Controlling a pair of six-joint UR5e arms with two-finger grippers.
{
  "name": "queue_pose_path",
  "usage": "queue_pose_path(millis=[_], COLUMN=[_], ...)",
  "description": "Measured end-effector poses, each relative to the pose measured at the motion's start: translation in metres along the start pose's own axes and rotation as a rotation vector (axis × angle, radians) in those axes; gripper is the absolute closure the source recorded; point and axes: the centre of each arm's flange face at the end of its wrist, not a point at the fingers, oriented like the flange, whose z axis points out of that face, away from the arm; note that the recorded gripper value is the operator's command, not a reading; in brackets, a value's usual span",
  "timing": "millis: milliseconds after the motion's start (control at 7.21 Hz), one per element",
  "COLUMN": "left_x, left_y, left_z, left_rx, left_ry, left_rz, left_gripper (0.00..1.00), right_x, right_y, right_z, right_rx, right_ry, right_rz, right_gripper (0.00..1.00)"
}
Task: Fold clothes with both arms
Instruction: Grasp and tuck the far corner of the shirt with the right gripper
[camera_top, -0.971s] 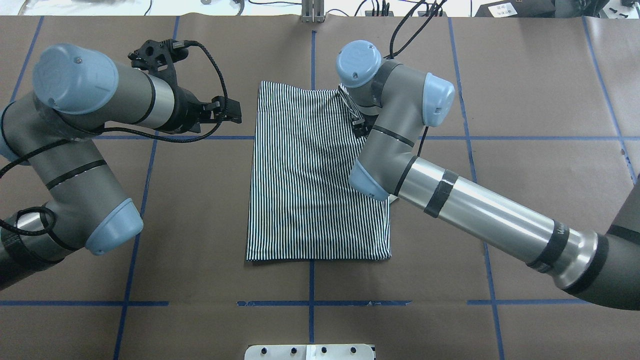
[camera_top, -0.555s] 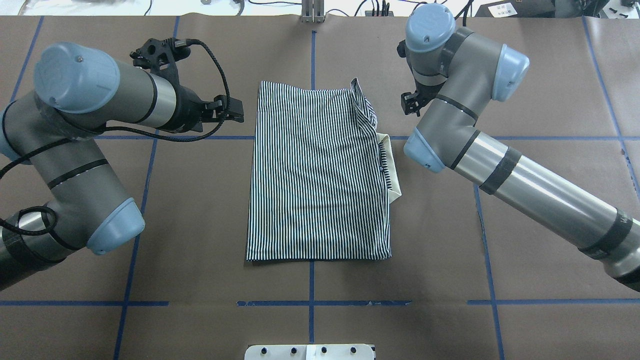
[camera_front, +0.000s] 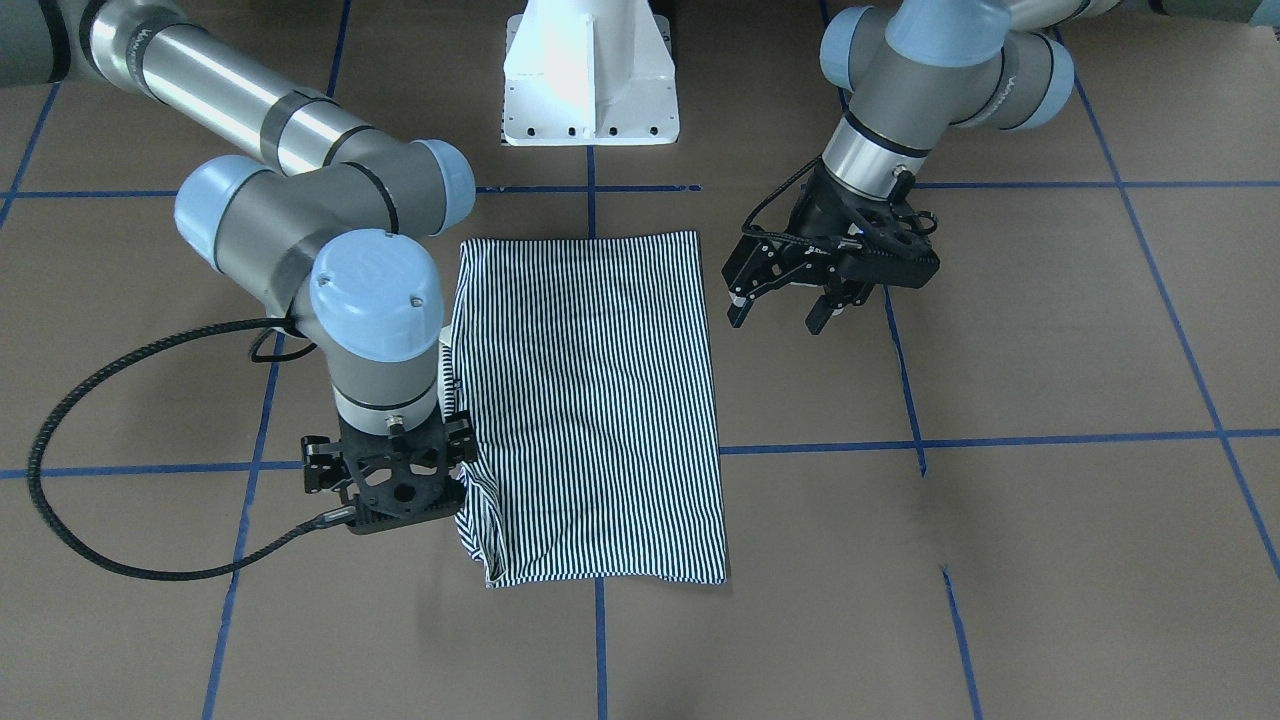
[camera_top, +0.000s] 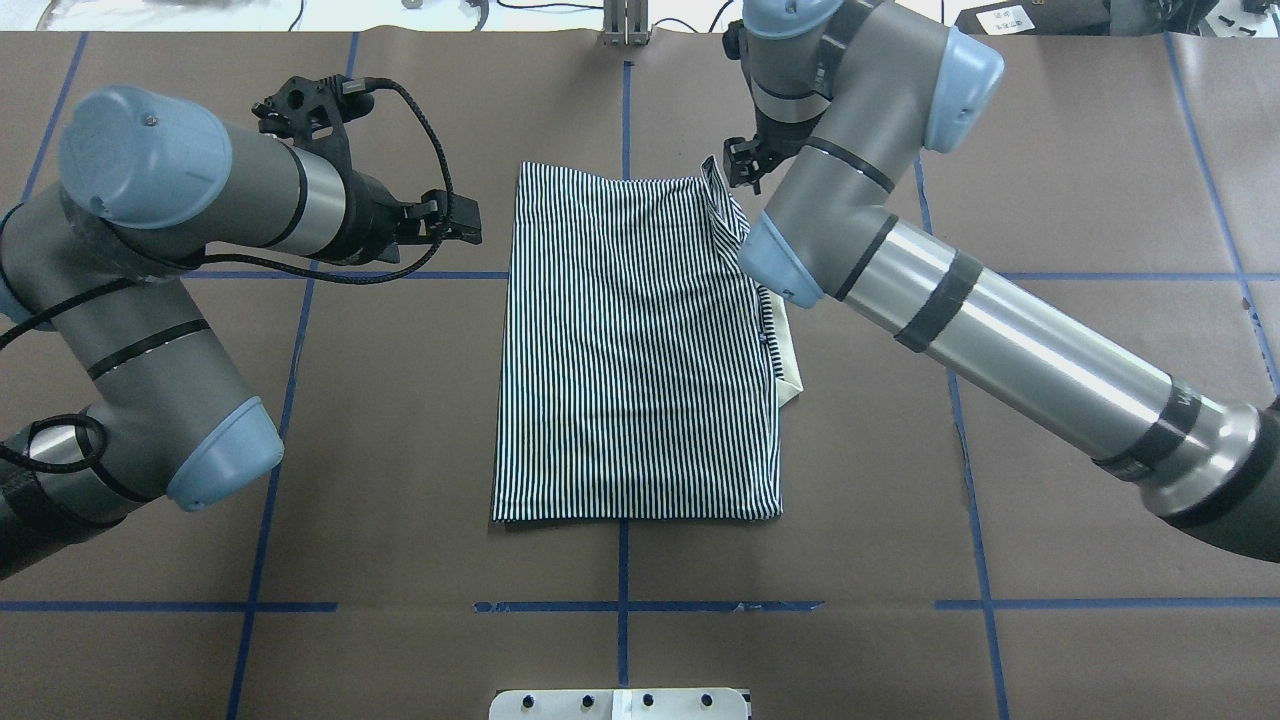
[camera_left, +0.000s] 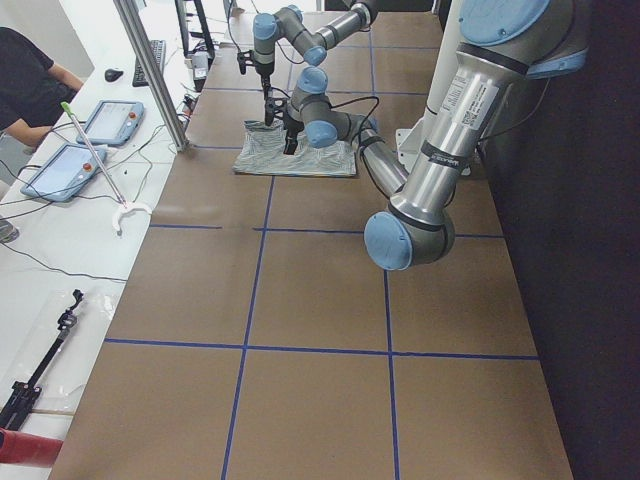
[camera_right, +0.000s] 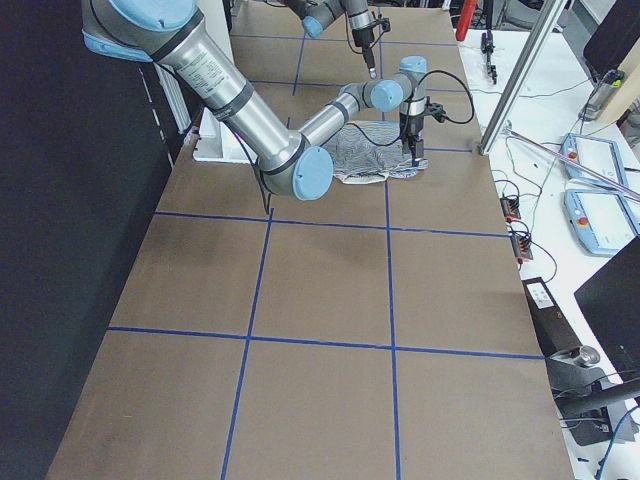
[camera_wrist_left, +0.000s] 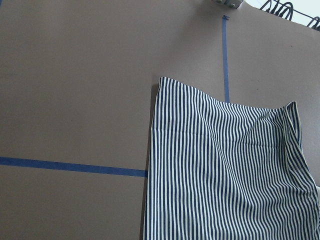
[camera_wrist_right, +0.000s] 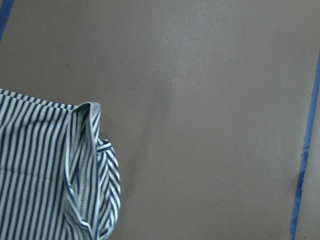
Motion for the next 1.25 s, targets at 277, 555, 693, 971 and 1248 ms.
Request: queue_pose_path(millis=[277, 555, 693, 971, 1248], left_x=[-0.001, 0.001, 0.002, 0.003, 0.005], left_y=[-0.006, -0.009, -0.009, -0.008, -0.008], left_z=[-0.002, -0.005, -0.006, -0.006, -0.005], left_rx=[0.016, 0.021, 0.021, 0.018, 0.016], left_ry=[0.000, 0.005, 0.007, 0.009, 0.011], left_rz=[-0.002, -0.002, -0.002, -0.003, -0.004], left_gripper=[0.00, 0.00, 0.00, 0.00, 0.00], right_x=[-0.039, -0.060, -0.061, -0.044, -0.010], right_y=[-0.022, -0.020, -0.018, -0.019, -0.027], right_z=[0.021, 0.054, 0.068, 0.086, 0.094], right_rx=[0.032, 0.070, 0.081, 0.081, 0.077], right_ry=[-0.039, -0.029, -0.011, 0.017, 0.042], right_rz=[-0.020, -0.044, -0.050, -0.049, -0.060], right_gripper=[0.00, 0.00, 0.00, 0.00, 0.00])
